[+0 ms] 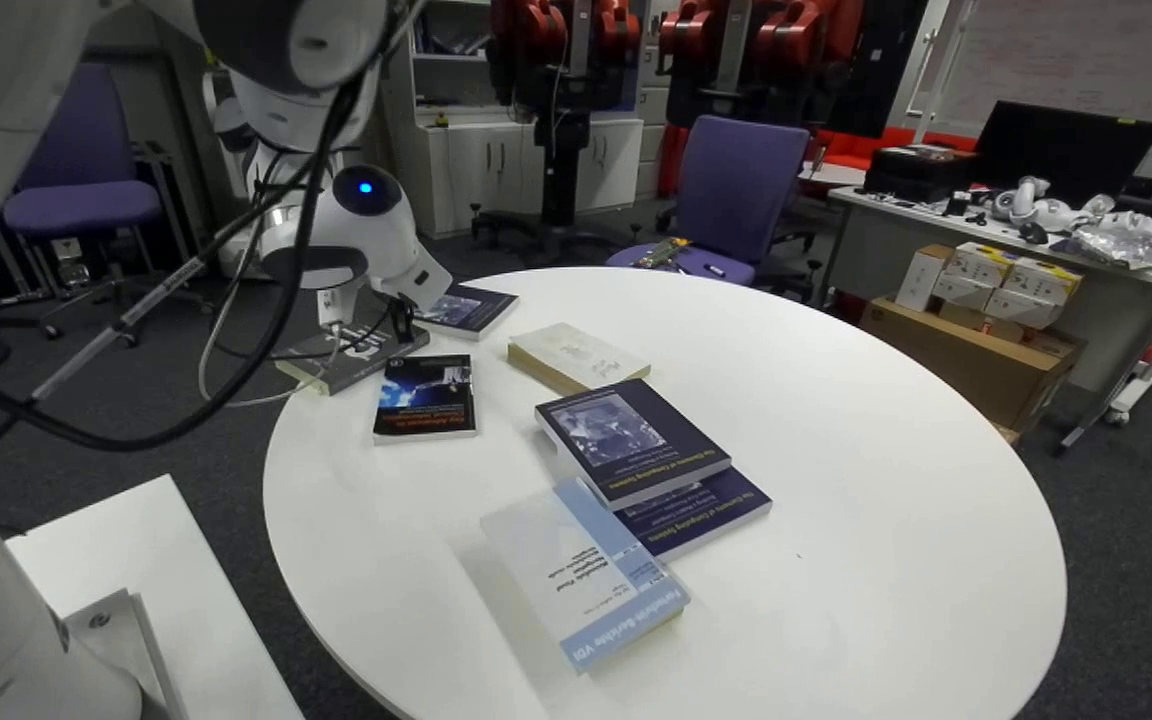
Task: Move one book from the left to the right.
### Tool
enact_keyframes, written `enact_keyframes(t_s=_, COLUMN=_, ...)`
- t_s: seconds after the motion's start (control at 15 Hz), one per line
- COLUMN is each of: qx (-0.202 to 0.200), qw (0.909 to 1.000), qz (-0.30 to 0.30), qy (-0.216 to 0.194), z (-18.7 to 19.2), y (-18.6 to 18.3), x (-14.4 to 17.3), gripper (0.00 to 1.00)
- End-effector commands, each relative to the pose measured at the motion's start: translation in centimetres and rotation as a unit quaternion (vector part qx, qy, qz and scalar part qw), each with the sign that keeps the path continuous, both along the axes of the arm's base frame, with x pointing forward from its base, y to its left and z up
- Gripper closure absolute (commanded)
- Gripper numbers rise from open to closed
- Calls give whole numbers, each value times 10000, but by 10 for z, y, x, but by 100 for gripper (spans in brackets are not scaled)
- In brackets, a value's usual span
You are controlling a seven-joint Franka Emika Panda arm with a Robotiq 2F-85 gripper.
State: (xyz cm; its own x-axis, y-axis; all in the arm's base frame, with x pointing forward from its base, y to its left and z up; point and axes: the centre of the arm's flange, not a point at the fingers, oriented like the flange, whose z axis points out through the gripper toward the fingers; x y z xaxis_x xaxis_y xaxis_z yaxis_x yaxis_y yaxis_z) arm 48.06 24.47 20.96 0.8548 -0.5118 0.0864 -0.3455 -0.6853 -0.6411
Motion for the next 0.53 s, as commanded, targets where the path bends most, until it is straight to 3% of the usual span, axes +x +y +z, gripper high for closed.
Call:
enact_keyframes(t_s=0.0, qx=-886, qw=9958, qz=-170, qy=155, z=43, y=4, x=26, gripper=0)
enact_keyframes(t_s=0.13, qx=-1195, qw=9918, qz=-392, qy=229, z=54, y=-10, x=33, gripper=0)
enact_keyframes(t_s=0.47, qx=-2006, qw=9745, qz=-908, qy=438, z=46, y=-93, x=47, gripper=0)
